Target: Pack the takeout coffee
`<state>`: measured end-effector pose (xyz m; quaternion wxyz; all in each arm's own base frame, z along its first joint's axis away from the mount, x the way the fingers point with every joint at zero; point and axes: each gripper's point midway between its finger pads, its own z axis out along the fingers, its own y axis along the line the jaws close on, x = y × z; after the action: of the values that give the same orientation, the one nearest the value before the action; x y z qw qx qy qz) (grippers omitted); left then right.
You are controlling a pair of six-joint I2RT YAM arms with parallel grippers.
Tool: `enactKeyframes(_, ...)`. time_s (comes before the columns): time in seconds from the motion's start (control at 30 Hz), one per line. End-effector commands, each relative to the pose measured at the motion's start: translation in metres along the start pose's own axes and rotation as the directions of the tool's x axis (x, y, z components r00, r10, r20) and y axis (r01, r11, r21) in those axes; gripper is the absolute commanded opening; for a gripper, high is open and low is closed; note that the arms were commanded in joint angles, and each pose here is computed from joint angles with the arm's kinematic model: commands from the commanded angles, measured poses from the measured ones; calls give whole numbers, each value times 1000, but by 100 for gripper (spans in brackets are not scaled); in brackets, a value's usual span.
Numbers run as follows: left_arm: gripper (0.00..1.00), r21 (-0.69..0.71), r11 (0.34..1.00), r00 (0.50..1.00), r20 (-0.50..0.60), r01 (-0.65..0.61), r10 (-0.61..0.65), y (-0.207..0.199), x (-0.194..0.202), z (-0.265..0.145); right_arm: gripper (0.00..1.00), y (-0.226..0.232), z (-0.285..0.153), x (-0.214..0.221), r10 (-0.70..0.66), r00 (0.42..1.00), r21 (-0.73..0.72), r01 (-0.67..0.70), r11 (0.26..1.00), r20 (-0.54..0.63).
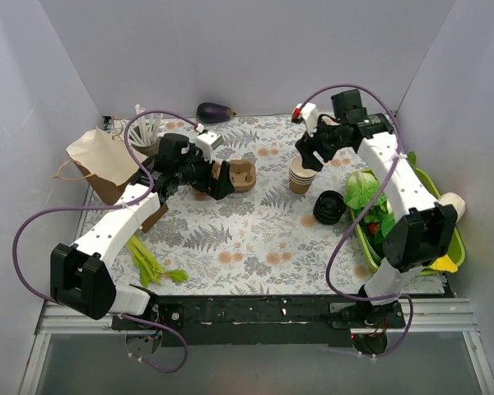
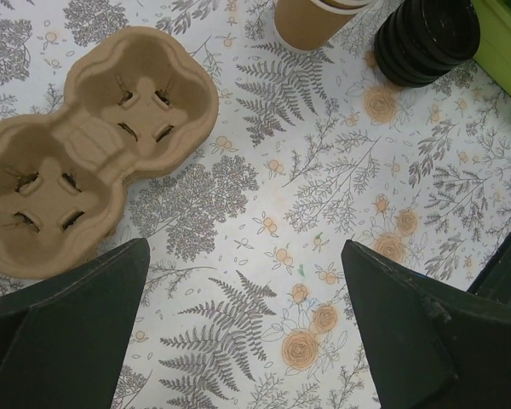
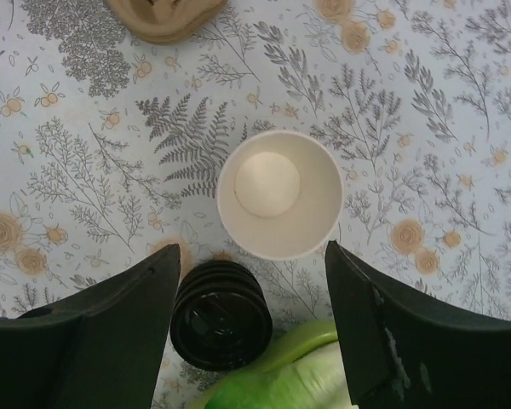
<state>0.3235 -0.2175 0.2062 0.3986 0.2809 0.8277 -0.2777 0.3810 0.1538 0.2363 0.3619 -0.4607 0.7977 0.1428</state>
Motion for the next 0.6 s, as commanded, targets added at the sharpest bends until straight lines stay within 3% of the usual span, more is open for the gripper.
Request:
enactKeyframes(0.0, 98, -12, 999, 996, 75, -39, 40, -6, -23, -16, 71, 0, 15, -7, -77, 993, -29, 75, 997, -91)
enactKeyframes(0.03, 98, -10, 999, 996, 78, -42, 42, -7, -24, -17, 68, 8, 28, 12, -30, 983, -96, 13, 995, -182)
enactKeyframes(0.07, 98, -6, 999, 996, 78, -40, 40, -7, -23, -17, 64, 2, 23, -7, -16, 987, -82, 3, 997, -159)
enactKeyframes(0.1, 98, -6, 999, 997, 74, -36, 37, -7, -21, -16, 58, 4, 36, 3, 17, 978, -114, -42, 993, -208)
enactKeyframes(0.17, 98, -7, 1000, 996, 82, -26, 26, -8, -22, -17, 55, 6, 34, 1, 49, 973, -130, -80, 988, -228)
enactKeyframes(0.57, 98, -16, 1000, 996, 87, -8, 10, -6, -16, -14, 53, 28, 48, 6, 53, 969, -209, -105, 972, -242)
